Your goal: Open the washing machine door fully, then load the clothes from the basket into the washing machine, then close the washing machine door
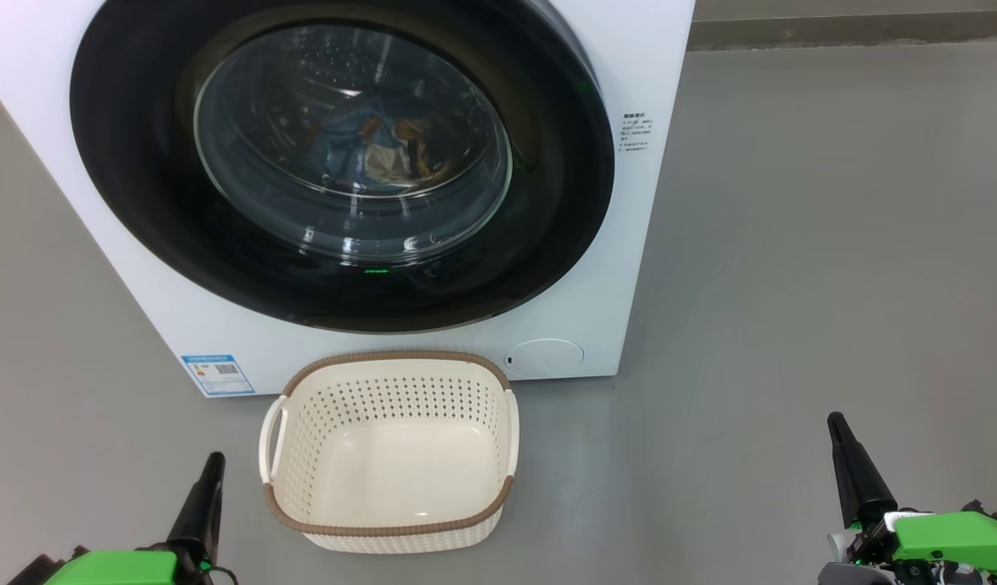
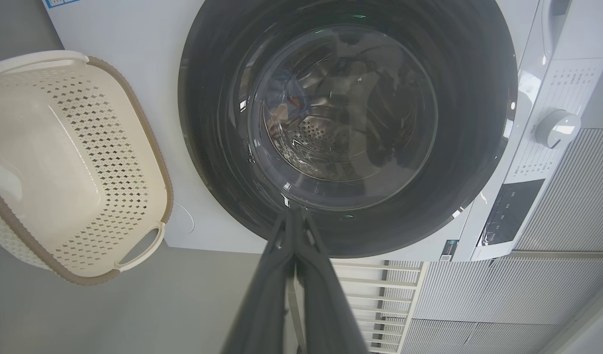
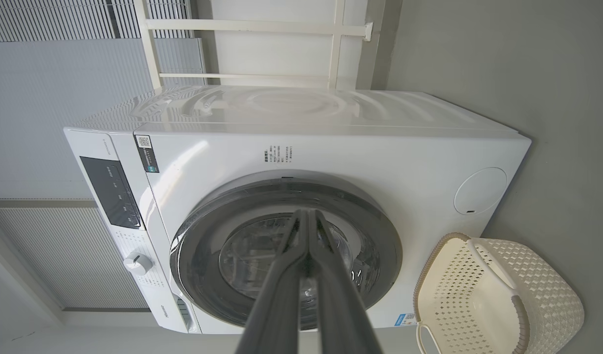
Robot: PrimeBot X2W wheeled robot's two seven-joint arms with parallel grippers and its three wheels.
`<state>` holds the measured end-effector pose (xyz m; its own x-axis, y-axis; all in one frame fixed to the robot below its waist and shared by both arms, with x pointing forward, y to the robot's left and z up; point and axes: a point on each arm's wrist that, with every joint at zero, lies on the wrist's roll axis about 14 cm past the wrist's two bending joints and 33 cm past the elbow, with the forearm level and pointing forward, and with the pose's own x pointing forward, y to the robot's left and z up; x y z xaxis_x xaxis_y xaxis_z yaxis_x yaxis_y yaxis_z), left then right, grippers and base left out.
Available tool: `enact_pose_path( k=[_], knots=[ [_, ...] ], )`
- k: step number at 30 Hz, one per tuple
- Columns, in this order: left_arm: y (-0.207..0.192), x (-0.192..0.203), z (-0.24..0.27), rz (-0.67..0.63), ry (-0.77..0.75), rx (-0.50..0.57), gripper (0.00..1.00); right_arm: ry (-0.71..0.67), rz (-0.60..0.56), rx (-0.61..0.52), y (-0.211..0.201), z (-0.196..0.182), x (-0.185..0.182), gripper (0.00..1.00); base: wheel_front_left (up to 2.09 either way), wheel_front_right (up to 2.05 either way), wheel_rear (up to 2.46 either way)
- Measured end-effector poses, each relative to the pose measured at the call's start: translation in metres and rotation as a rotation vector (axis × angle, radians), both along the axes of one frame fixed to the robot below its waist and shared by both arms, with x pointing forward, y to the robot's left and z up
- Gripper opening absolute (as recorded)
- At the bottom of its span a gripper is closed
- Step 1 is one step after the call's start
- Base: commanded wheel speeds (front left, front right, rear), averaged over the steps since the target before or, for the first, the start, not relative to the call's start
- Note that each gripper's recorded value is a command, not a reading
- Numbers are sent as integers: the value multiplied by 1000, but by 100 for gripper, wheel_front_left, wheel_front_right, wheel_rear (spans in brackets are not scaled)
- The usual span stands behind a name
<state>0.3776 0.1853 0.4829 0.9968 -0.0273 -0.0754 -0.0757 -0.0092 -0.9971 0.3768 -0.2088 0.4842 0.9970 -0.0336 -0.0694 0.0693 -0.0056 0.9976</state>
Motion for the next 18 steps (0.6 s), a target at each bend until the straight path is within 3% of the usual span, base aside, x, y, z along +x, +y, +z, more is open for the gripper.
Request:
enact_pose_path(
  k=[18],
  knots=[
    [0,0,0,0,0,0,0,0,0,0,0,0,0,0,0,0,0]
  ],
)
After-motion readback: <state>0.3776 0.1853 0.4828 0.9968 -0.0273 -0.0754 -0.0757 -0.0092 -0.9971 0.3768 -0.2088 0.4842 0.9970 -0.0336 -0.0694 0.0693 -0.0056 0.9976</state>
